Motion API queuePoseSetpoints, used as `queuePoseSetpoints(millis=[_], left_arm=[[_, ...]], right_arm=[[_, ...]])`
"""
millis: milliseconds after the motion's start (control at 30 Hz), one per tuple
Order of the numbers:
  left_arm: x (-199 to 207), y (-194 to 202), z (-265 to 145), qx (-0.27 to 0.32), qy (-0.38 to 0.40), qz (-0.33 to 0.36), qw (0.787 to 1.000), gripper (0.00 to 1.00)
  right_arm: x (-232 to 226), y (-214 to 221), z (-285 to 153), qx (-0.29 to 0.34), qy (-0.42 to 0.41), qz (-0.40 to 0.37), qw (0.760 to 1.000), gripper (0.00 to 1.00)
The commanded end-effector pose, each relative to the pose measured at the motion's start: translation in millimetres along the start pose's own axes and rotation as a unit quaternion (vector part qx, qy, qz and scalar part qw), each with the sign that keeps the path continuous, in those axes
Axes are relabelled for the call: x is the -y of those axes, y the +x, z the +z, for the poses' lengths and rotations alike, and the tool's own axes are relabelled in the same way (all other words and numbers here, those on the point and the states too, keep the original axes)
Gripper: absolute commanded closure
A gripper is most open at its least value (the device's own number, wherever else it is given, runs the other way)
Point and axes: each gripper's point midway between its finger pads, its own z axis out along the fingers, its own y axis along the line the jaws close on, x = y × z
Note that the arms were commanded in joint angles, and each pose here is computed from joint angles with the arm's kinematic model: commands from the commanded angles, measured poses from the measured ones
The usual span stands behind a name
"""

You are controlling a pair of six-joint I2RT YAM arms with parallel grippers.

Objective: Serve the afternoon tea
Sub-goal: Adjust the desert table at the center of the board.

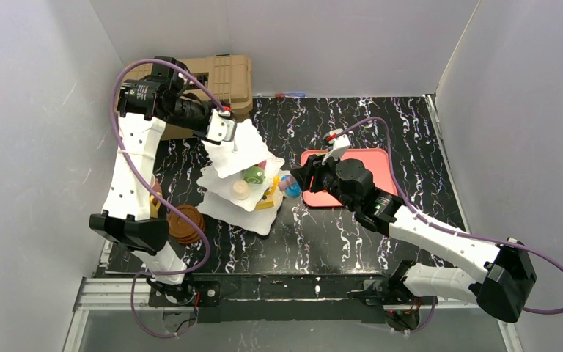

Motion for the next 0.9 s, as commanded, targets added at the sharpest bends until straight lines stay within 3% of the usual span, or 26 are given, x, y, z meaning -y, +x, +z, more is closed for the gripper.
queuePoseSetpoints(millis=[0,367,867], left_arm=[[-8,-16,-8,0.017,-0.027,-0.021,0.999,0.61],[-49,-13,-13,0.023,-0.124,-0.105,0.986,0.62],[-48,-18,-7,-0.011,-0.219,-0.034,0.975,0.61]], right_arm=[[-16,-34,-5,0.046,-0.022,0.019,0.999,0.8],[-16,-34,-6,0.046,-0.022,0.02,0.998,0.8],[-8,-39,-10,0.054,-0.006,0.001,0.999,0.8]])
